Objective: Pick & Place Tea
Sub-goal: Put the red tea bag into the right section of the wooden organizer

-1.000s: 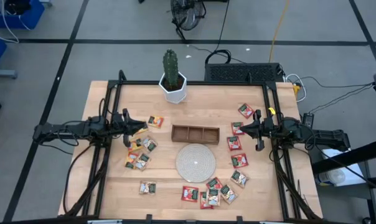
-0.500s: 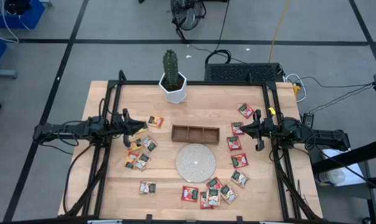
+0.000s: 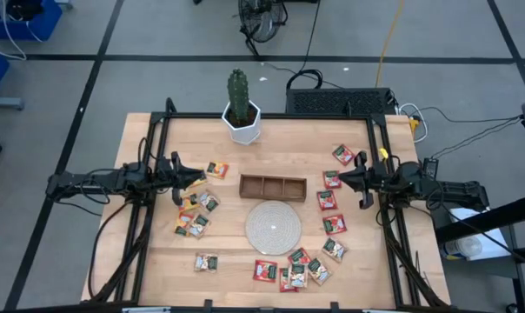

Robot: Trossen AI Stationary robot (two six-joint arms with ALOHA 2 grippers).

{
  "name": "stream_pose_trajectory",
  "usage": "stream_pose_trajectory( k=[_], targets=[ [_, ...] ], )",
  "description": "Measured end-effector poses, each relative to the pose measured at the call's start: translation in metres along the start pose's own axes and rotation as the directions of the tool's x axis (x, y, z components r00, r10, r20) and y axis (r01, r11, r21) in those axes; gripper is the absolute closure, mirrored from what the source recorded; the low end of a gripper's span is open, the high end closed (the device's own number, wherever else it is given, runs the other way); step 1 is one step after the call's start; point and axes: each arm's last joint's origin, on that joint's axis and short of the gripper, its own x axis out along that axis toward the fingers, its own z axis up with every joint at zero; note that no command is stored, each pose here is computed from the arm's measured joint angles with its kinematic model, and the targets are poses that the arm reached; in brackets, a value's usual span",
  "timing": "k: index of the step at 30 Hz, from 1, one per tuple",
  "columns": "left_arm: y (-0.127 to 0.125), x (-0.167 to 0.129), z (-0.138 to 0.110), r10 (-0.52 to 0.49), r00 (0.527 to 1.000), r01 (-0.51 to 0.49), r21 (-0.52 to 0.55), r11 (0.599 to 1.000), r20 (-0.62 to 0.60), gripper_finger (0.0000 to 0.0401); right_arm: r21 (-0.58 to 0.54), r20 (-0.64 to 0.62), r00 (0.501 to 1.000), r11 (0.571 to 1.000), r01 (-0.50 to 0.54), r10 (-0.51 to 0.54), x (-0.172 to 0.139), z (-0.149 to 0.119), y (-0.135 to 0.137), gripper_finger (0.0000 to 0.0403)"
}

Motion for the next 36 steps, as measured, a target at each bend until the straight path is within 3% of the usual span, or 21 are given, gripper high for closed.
stream_pose_trajectory(
  k=[4, 6, 10, 14, 16, 20, 23, 27, 31, 36],
  targets=[
    [0.0, 0.0, 0.0, 0.0, 1.0, 0.0, 0.0, 1.0, 0.0, 0.035, -0.028, -0.074, 0.989, 0.991, 0.129, -0.131, 0.002, -0.008, -0.005, 0.0403],
    [0.0, 0.0, 0.0, 0.001, 1.0, -0.001, 0.0, 1.0, 0.0, 0.035, -0.077, -0.199, 0.942, 0.963, 0.259, -0.269, 0.003, -0.021, -0.01, 0.0402],
    [0.0, 0.0, 0.0, 0.0, 1.0, 0.0, 0.0, 1.0, 0.001, 0.035, -0.235, -0.382, 0.738, 0.831, 0.504, -0.556, 0.008, -0.02, -0.018, 0.0377],
    [0.0, 0.0, 0.0, 0.0, 1.0, 0.0, 0.0, 1.0, 0.0, 0.035, -0.359, -0.488, 0.51, 0.696, 0.622, -0.708, 0.023, -0.006, -0.024, 0.0313],
    [0.0, 0.0, 0.0, 0.0, 1.0, 0.0, 0.0, 1.0, 0.001, 0.035, -0.373, -0.557, 0.408, 0.657, 0.655, -0.723, 0.034, 0.005, -0.029, 0.0275],
    [0.0, 0.0, 0.0, 0.0, 1.0, 0.0, 0.0, 1.0, 0.001, 0.035, -0.387, -0.705, 0.213, 0.619, 0.684, -0.676, 0.057, 0.023, -0.047, 0.0209],
    [0.0, 0.0, 0.0, 0.0, 1.0, 0.0, 0.0, 1.0, 0.001, 0.035, -0.393, -0.76, 0.093, 0.569, 0.722, -0.643, 0.066, 0.026, -0.068, 0.0177],
    [0.0, 0.0, 0.0, 0.0, 1.0, 0.0, 0.0, 1.0, 0.0, 0.035, -0.345, -0.836, 0.001, 0.527, 0.776, -0.549, 0.062, 0.018, -0.098, 0.0162],
    [0.0, 0.0, 0.0, 0.0, 1.0, 0.0, 0.0, 1.0, 0.0, 0.035, -0.336, -0.871, -0.089, 0.452, 0.827, -0.484, 0.051, 0.009, -0.123, 0.0161],
    [0.0, 0.0, 0.0, 0.0, 1.0, 0.0, 0.0, 1.0, 0.0, 0.035, -0.351, -0.872, -0.145, 0.39, 0.851, -0.468, 0.042, 0.004, -0.143, 0.0161]
  ],
)
